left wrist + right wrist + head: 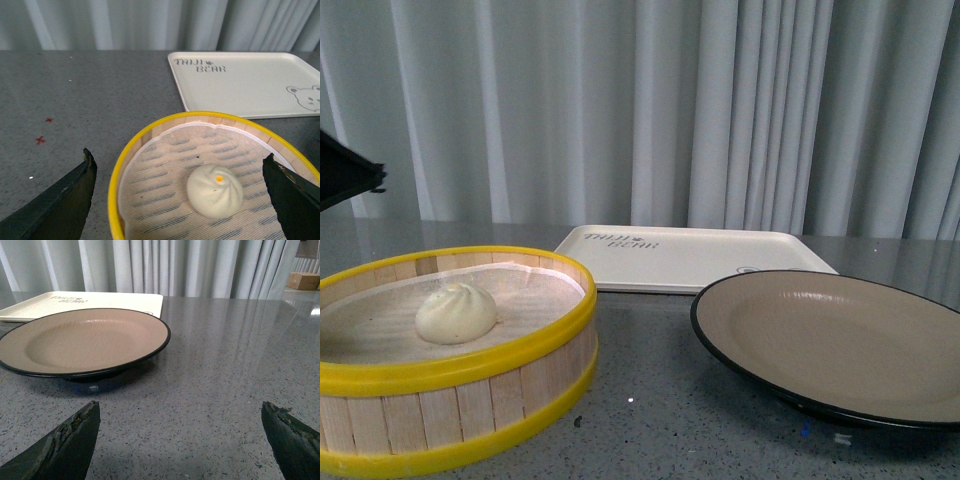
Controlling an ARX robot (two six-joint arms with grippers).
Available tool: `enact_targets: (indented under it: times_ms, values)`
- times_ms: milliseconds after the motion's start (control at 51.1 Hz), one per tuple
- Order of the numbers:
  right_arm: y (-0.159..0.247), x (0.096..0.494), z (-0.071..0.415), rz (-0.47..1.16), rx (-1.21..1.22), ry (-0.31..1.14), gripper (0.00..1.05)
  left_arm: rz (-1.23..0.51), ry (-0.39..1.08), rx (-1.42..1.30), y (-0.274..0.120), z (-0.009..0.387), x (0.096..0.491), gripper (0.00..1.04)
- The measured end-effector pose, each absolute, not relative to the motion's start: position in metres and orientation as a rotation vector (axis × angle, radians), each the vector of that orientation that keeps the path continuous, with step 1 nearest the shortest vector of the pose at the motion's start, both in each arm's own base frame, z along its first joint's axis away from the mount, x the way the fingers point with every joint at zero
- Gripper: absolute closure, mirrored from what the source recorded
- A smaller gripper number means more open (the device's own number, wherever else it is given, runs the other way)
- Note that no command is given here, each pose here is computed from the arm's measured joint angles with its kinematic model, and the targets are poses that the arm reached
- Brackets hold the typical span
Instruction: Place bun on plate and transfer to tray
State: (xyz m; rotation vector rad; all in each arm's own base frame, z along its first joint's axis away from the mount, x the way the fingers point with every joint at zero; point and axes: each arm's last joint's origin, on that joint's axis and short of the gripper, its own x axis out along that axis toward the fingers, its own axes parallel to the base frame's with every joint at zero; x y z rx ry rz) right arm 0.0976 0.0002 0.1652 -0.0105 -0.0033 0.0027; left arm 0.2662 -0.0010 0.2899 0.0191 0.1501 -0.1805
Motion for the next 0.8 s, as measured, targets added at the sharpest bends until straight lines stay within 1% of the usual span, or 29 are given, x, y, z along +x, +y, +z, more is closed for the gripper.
enact_targets:
  times_ms: [137, 274, 430, 802]
  values:
    - [0.0, 0.098, 0.165, 0.003, -0.01, -0.003, 0.08, -0.21, 0.344, 0.05, -0.007, 0.311, 0.301, 0.07]
    - [0.0, 0.098, 0.165, 0.003, -0.01, -0.003, 0.08, -0.237, 0.503, 0.044, -0.01, 0.303, 0.32, 0.07]
    - [0.0, 0.098, 0.165, 0.003, -0.01, -0.003, 0.08, -0.254, 0.558, 0.042, -0.015, 0.295, 0.329, 0.07]
    - [0.0, 0.098, 0.165, 0.003, -0.01, -0.003, 0.08, -0.279, 0.608, 0.063, -0.032, 0.283, 0.334, 0.07]
